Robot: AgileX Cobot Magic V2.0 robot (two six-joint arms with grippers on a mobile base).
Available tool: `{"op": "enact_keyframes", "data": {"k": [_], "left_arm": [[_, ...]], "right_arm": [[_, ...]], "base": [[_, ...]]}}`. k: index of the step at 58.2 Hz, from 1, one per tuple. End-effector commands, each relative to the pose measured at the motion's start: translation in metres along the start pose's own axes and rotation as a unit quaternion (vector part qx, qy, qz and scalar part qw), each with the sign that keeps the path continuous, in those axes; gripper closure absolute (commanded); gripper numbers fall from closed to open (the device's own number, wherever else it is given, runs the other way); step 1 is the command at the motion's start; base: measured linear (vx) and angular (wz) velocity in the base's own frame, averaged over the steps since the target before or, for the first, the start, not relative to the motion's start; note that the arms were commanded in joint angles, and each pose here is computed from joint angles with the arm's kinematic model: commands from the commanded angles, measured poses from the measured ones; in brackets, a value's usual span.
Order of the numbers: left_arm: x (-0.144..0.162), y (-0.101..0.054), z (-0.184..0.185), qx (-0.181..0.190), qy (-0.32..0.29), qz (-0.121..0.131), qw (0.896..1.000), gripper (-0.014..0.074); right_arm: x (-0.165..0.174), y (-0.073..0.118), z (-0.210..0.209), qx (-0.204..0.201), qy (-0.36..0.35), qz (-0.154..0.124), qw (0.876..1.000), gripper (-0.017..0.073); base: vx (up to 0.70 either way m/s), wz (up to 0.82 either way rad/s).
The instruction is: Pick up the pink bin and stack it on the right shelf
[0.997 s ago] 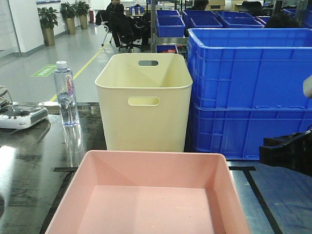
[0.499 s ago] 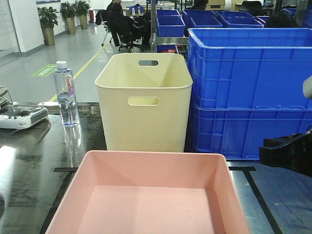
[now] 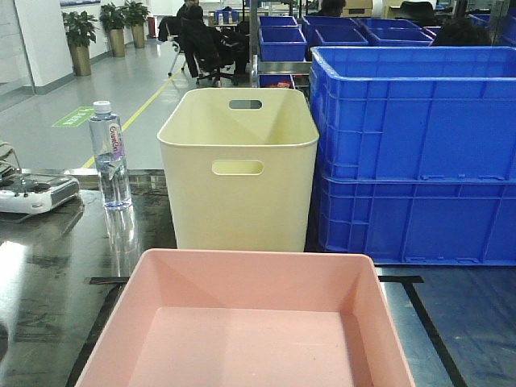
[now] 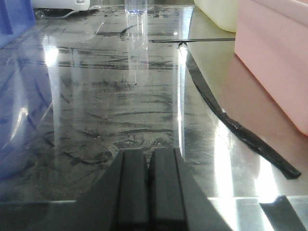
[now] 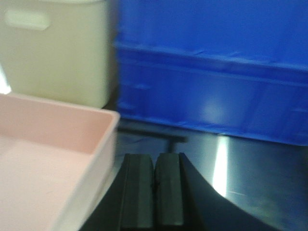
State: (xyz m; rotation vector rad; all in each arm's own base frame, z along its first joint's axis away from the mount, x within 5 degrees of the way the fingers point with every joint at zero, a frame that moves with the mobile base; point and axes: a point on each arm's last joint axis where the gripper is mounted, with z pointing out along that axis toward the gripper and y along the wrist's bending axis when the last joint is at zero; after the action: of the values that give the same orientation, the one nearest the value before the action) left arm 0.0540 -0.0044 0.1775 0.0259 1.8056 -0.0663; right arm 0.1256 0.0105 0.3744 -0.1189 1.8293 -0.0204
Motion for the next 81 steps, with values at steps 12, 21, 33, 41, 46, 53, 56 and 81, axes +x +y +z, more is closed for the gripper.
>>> {"op": "enact_keyframes", "data": {"k": [12, 21, 33, 41, 46, 53, 56, 81], "left_arm": [[-0.004, 0.001, 0.000, -0.002, -0.036, -0.005, 0.999, 0.0601], [-0.004, 0.001, 0.000, -0.002, -0.036, -0.005, 0.999, 0.0601], [-0.003, 0.000, 0.000, -0.002, -0.031, -0.005, 1.000, 0.0601], [-0.002, 0.000, 0.001, -0.002, -0.025, -0.005, 1.000, 0.0601], [-0.002, 0.000, 0.001, -0.002, -0.026, -0.005, 1.000, 0.0601], [-0.002, 0.000, 0.001, -0.002, -0.026, -0.005, 1.000, 0.0601], [-0.002, 0.000, 0.001, -0.002, -0.026, -0.005, 1.000, 0.0601], [-0.002, 0.000, 0.001, -0.002, -0.026, -0.005, 1.000, 0.0601]], "right_arm": [[0.096, -0.010, -0.037, 0.102, -0.108, -0.020, 0.989, 0.0571], [0.171, 0.002, -0.024, 0.071, -0.081, 0.007, 0.994, 0.0571], [0.209, 0.008, -0.019, 0.035, -0.022, -0.010, 0.999, 0.0571], [0.202, 0.011, -0.019, 0.013, -0.059, -0.023, 0.998, 0.0571], [0.202, 0.011, -0.019, 0.008, -0.061, -0.019, 0.998, 0.0571], [0.202, 0.011, -0.019, 0.007, -0.059, -0.019, 0.998, 0.0571], [0.202, 0.011, -0.019, 0.007, -0.059, -0.019, 0.998, 0.0571], [0.202, 0.011, -0.019, 0.007, -0.059, -0.019, 0.998, 0.0571]], "base": [[0.00, 0.00], [0.00, 0.00], [0.00, 0.00], [0.00, 0.00], [0.00, 0.00], [0.00, 0.00], [0.00, 0.00], [0.00, 0.00]]}}
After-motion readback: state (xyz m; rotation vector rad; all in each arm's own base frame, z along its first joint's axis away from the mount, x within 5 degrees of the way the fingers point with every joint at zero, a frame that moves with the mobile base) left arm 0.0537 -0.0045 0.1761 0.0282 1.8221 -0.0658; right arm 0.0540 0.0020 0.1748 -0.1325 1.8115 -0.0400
